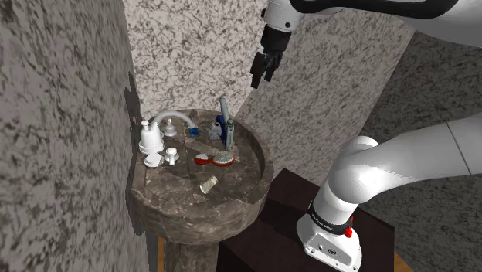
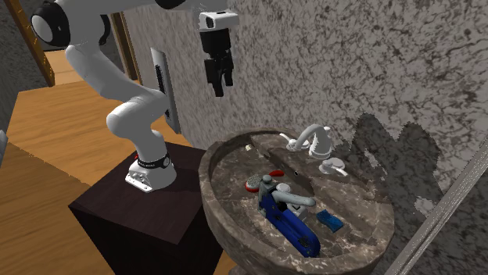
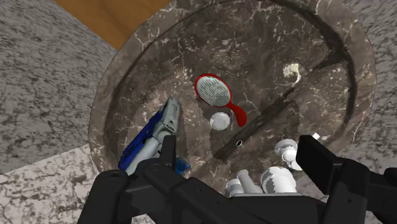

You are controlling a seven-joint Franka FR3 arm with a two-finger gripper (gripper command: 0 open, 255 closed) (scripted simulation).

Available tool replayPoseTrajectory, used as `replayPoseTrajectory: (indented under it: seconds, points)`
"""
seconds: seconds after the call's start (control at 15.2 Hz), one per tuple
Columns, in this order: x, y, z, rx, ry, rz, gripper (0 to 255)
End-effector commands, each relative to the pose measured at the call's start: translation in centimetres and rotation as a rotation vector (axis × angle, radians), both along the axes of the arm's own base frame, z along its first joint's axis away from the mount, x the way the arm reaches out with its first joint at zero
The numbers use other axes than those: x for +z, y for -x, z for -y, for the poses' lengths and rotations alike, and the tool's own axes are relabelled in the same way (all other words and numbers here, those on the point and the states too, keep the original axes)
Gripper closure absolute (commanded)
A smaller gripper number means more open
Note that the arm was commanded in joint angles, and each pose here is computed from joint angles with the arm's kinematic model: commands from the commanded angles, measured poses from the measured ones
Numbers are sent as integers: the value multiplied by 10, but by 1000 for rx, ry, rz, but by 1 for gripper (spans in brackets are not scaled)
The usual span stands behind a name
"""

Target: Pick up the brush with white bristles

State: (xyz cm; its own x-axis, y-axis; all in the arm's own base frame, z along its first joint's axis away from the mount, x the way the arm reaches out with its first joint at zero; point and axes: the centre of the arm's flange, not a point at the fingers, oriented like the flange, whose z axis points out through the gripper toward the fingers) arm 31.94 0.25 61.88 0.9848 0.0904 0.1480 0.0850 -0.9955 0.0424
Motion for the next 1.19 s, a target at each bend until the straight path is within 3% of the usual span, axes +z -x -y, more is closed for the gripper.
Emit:
replayPoseTrajectory:
  seconds: [0.0,1.12]
  points:
    - [0,0,0,0,0,0,0]
    - [-205,-108,6,392,-51,-147,0]
